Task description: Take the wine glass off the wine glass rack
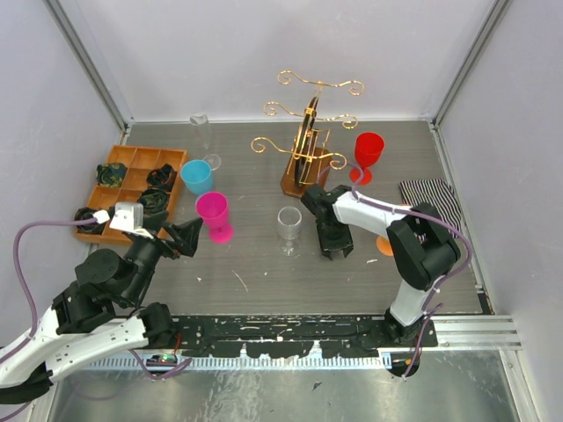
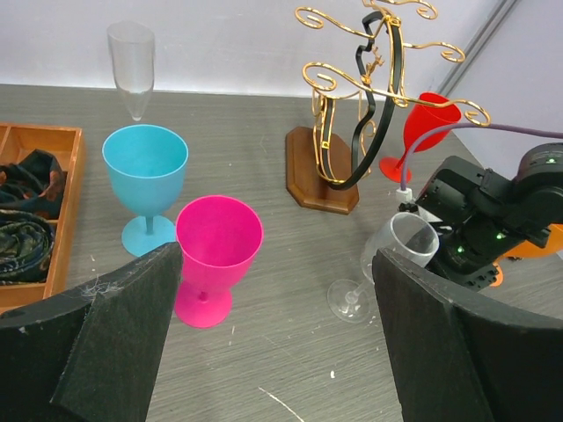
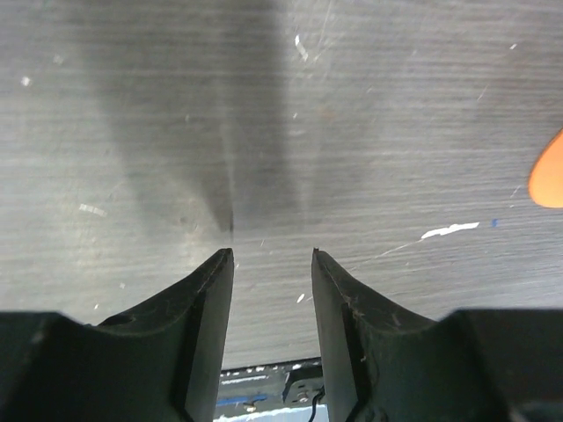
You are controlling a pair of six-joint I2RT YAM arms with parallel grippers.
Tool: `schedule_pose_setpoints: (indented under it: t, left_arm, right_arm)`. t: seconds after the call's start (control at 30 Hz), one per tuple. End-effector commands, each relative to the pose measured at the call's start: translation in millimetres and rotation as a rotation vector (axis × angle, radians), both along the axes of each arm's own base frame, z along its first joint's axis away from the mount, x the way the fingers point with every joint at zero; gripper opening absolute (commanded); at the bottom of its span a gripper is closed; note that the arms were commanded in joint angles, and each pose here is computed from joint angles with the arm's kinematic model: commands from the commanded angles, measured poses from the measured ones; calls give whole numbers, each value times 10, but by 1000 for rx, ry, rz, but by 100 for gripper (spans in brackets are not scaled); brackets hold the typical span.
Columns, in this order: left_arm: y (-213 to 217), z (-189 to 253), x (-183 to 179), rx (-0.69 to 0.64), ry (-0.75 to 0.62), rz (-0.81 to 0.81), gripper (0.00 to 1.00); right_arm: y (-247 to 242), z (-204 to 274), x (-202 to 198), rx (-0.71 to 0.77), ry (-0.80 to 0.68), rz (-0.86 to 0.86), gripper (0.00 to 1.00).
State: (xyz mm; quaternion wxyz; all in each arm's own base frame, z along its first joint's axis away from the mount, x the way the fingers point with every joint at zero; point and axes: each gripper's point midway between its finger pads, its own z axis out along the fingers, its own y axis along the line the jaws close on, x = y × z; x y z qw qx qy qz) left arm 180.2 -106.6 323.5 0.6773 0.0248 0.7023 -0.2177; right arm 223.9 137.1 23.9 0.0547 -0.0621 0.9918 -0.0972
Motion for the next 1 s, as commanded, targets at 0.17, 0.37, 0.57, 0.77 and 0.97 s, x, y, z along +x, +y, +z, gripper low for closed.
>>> schedule_pose_setpoints:
  t: [0.17, 0.37, 0.57, 0.77, 0.97]
  left_arm:
    - [25, 61, -11, -27, 6, 6, 95]
    - [-18, 38, -7, -23, 12, -4, 95]
    - [-8, 25, 7, -15, 14, 8, 95]
    - [54, -11, 32, 37, 41, 47, 94]
    - [42, 21, 55, 105, 104, 71, 96]
  right_arm:
    - [196, 163, -378, 210, 61, 12, 47]
    - [258, 233, -596, 312, 92, 13, 46]
    - [296, 564, -689, 408, 43, 19, 45]
    - [323, 1098, -708, 487, -45, 0, 44]
    - [503, 1914, -521, 668, -275, 50, 46]
